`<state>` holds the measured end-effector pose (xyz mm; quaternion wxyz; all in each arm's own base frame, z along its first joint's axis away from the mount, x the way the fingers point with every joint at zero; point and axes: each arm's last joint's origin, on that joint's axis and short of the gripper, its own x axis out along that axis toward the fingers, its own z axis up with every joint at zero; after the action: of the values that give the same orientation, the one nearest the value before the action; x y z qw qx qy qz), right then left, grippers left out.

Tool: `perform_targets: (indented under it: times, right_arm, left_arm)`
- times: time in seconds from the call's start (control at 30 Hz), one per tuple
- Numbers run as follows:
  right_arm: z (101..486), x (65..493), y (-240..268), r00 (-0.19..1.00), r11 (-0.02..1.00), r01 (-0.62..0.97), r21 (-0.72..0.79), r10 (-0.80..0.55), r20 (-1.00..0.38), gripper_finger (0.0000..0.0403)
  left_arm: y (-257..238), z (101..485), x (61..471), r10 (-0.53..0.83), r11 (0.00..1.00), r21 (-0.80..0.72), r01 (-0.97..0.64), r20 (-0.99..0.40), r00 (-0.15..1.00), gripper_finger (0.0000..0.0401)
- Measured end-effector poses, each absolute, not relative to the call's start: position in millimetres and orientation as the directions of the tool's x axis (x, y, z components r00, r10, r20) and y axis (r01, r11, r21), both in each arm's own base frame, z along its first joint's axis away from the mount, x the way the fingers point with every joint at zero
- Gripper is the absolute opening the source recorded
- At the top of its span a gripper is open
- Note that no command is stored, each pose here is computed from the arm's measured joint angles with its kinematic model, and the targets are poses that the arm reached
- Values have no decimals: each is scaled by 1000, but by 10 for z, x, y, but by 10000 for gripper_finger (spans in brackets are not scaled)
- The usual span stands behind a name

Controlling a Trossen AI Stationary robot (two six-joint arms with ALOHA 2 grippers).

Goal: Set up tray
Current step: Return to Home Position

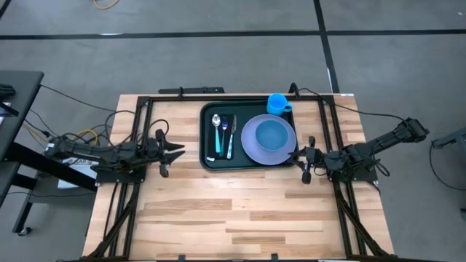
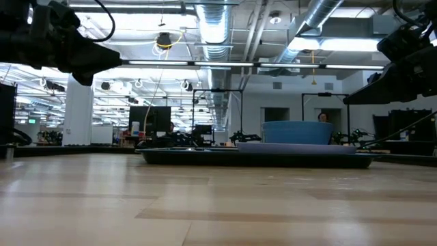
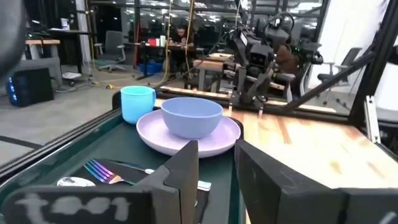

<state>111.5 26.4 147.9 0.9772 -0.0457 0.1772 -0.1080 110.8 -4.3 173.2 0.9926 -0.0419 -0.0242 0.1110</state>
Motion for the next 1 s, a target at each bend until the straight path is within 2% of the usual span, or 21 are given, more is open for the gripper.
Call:
perform_targets:
  times: [0.23,0.4,1.0]
  right_arm:
    - [1479,1115,264,914,972,195,-128,-227,-336,107]
    - [1479,1115,264,914,972,195,-128,-227,-336,107]
    - [1480,1115,265,914,973,195,-127,-227,-336,107]
  left_arm:
    - [-47,1668,1086,196,961,-196,-197,-22,980,94]
    - [-46,1583,1081,197,965,-152,-212,-108,974,94]
    - [-48,1569,1086,194,968,-137,-210,-123,973,94]
